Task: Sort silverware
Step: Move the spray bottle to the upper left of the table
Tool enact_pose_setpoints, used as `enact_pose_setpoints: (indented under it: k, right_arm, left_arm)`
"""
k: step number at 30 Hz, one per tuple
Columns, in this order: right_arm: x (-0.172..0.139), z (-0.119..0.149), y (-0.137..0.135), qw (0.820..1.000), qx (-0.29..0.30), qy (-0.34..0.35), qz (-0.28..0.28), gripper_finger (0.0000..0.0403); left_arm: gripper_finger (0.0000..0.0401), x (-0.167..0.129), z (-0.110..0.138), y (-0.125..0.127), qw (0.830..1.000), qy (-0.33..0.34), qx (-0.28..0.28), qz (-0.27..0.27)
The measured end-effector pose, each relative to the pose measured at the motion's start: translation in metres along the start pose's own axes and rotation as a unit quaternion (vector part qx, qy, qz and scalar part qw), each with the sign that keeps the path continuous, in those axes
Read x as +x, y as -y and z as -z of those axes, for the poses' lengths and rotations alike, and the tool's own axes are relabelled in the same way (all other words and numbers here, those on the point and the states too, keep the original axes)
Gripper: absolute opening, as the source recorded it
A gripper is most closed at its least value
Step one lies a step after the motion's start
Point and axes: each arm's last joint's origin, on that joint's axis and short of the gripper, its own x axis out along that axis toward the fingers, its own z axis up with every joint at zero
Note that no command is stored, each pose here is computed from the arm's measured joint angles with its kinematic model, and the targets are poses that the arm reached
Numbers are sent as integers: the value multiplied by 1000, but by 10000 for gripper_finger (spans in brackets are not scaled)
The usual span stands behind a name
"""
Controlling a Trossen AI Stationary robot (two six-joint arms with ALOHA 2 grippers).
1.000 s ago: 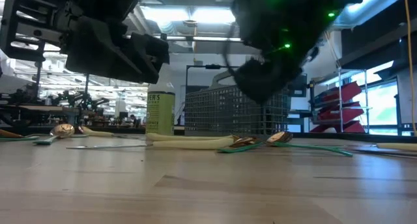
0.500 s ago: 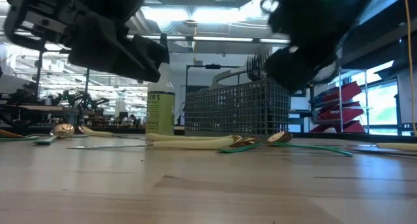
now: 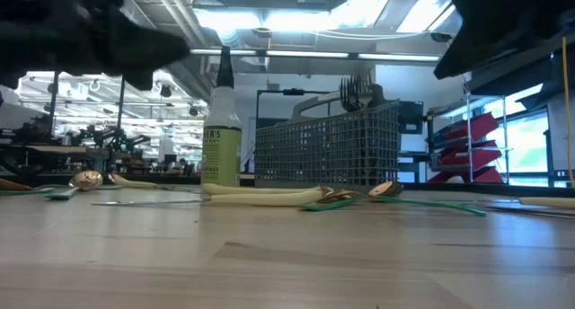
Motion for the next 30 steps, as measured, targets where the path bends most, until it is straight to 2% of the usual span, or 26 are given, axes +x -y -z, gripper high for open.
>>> enact_pose_setpoints:
  k: [2, 5, 7, 11, 15, 19, 23, 30]
  right_arm:
    - [1, -1, 0, 1000, 5, -1, 2, 140]
    - [3, -2, 0, 1000, 16, -1, 7, 204]
    - [5, -3, 0, 1000, 18, -2, 10, 246]
    - [7, -4, 0, 1000, 18, -2, 14, 312]
    - [11, -7, 1, 1000, 13, 2, 22, 347]
    - [14, -9, 2, 1000, 11, 9, 27, 358]
    - [14, -9, 1, 1000, 11, 14, 24, 358]
    - [14, -10, 2, 999, 7, 22, 23, 358]
  left_arm:
    - [90, 3, 0, -5, 997, -12, 16, -75]
    - [91, 2, -1, -17, 977, -15, 28, -209]
    - [97, 2, 0, -22, 970, -22, 41, -240]
    - [126, 4, 1, -32, 963, -25, 27, -269]
    - [172, 7, 3, -41, 964, -28, 22, -264]
    - [230, 9, 6, -48, 970, -33, 1, -241]
    - [282, 10, 5, -53, 969, -21, -12, -247]
    - [319, 10, 6, -59, 964, -23, -21, -266]
